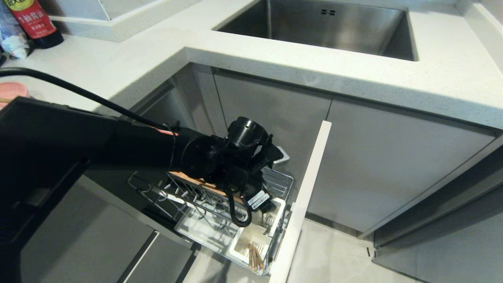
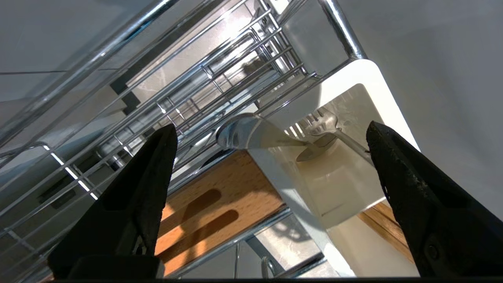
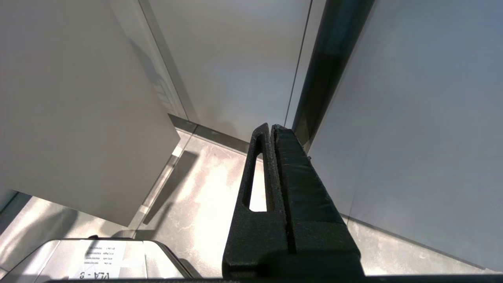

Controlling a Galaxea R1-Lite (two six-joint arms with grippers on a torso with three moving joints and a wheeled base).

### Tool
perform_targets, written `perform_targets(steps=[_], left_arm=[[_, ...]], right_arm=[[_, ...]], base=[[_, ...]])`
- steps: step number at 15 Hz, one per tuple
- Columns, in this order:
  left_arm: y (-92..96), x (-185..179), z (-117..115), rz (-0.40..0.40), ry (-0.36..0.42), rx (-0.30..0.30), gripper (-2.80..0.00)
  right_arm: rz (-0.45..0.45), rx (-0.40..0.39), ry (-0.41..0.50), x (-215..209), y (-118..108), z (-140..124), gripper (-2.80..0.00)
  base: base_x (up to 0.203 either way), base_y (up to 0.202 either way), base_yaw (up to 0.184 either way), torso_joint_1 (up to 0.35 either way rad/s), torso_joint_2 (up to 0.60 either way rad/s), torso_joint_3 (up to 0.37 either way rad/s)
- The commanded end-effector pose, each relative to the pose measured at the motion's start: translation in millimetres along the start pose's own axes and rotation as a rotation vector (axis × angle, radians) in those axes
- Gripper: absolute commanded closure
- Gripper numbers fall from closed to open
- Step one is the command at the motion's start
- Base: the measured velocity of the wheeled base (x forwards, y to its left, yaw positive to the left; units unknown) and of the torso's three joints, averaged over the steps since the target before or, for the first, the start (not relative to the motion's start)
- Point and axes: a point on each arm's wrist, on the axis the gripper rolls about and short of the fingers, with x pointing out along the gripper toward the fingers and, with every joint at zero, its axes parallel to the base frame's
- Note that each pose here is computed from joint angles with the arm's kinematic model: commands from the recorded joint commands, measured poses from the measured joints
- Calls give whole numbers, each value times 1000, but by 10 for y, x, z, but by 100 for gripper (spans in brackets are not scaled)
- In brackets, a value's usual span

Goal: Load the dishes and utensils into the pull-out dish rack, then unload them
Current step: Take the spoon out of the cupboard

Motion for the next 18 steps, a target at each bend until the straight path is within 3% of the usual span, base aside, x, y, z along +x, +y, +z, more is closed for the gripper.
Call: perform_targets(steps=[1,7,14,15,18], left_arm=[[-11,49,-5,-5,10,4,-280],[14,41,37,14,-32,-3,-280],[14,41,34,13,-29,-3,-280],[16,41,37,15,-32,-3,0],[15,46,36,14,-30,-3,0]], right_arm=[[0,0,0,0,0,0,0],[0,0,0,0,0,0,0],[0,0,1,0,0,0,0],[1,0,0,0,0,0,0],[0,0,-1,-1,0,0,0]], base=[[0,0,0,0,0,0],[0,0,0,0,0,0],[0,0,0,0,0,0],[0,0,0,0,0,0],[0,0,0,0,0,0]])
